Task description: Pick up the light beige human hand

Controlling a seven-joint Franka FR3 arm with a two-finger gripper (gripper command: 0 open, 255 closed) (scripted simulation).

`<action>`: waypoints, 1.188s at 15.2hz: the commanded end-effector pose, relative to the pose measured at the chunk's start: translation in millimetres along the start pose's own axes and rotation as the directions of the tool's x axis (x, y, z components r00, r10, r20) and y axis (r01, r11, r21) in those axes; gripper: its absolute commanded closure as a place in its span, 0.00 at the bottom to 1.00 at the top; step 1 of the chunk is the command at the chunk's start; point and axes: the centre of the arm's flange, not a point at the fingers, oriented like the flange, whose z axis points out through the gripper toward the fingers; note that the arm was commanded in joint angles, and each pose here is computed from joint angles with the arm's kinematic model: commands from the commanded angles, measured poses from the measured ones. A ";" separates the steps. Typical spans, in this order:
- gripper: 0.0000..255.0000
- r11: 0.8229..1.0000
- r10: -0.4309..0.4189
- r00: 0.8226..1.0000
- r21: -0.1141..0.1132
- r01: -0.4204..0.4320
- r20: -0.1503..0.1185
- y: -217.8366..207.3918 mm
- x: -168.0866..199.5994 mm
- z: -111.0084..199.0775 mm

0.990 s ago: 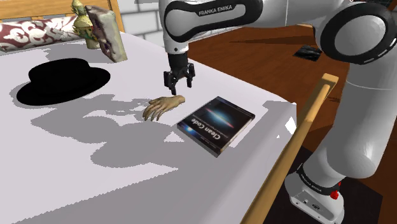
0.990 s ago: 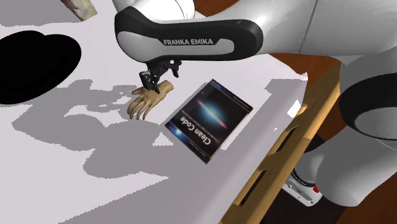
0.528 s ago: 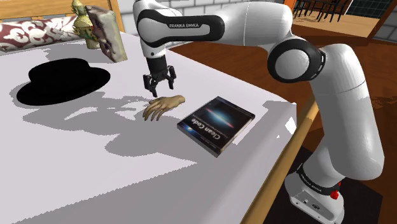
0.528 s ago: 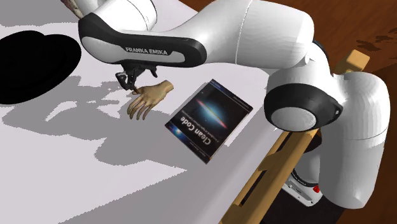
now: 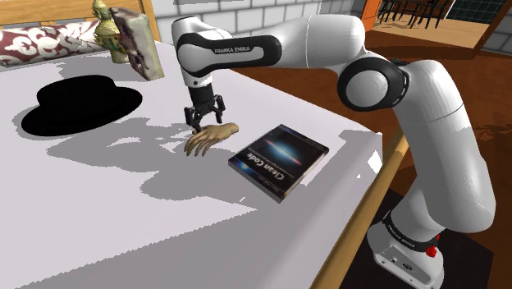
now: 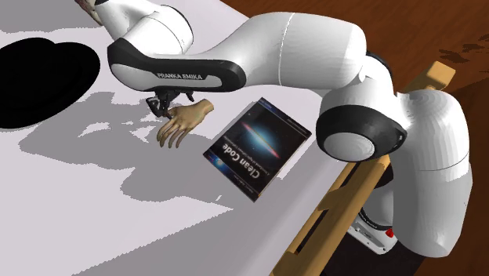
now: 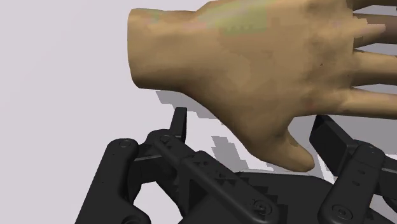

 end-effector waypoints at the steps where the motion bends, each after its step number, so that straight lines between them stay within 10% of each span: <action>1: 0.00 1.000 0.000 1.000 0.000 0.000 0.001 -0.1 1.6 4.8; 2: 1.00 1.000 0.000 1.000 0.000 0.000 0.001 -0.4 0.8 3.8; 18: 1.00 1.000 0.000 1.000 0.000 0.000 0.001 -0.4 -5.0 -31.6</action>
